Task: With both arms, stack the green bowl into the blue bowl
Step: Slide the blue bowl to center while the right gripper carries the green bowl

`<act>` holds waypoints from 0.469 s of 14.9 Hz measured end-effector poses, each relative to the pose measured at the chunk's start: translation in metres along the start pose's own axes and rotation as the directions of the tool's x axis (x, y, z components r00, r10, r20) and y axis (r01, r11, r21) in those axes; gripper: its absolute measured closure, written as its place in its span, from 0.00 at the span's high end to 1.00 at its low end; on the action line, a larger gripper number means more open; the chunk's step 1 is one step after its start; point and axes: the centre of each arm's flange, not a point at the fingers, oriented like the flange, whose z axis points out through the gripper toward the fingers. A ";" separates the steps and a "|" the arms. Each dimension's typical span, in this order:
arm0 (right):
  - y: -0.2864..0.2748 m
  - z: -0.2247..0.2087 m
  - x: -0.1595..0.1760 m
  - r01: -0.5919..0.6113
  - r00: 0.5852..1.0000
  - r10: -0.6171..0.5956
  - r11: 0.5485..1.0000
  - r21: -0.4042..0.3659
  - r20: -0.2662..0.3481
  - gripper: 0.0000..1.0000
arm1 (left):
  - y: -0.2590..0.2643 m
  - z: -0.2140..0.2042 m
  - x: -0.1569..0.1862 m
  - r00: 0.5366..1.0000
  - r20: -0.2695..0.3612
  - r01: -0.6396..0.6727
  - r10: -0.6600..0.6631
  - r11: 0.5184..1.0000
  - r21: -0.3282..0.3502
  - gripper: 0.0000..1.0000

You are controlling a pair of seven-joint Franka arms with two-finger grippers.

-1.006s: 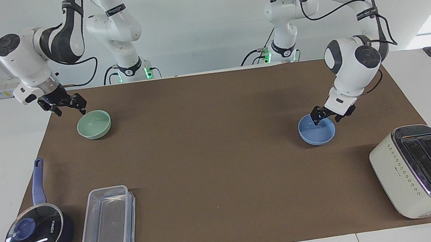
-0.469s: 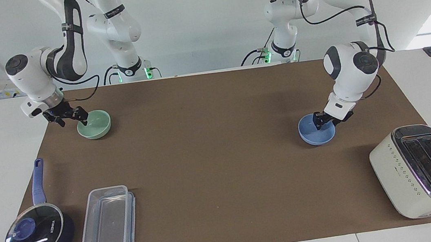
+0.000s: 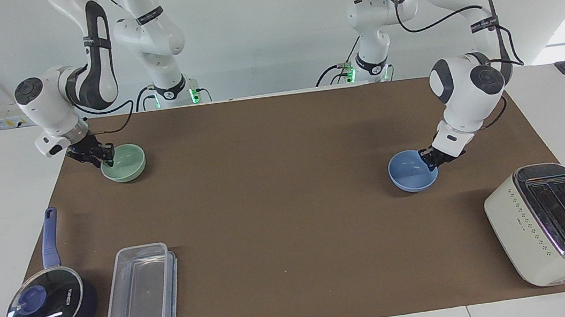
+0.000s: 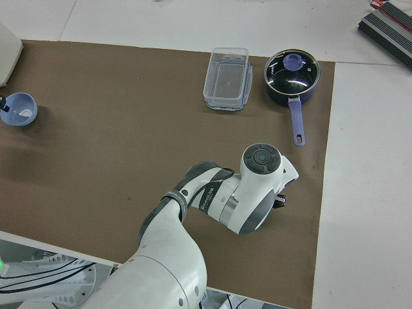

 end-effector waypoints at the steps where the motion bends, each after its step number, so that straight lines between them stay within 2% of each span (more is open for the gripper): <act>1: 0.000 0.000 0.000 0.001 1.000 -0.001 1.000 0.000 0.000 0.23 | 0.003 -0.008 0.005 0.999 0.022 0.041 -0.041 0.999 -0.015 0.04; 3: 0.000 -0.004 0.001 0.006 1.000 -0.006 1.000 0.002 -0.007 0.05 | 0.020 -0.027 0.015 0.990 0.071 0.127 -0.123 0.990 -0.061 0.04; 7: 0.003 -0.025 0.009 0.025 0.999 -0.025 1.000 -0.009 -0.034 0.05 | 0.117 -0.045 0.009 0.968 0.112 0.235 -0.225 0.968 -0.085 0.04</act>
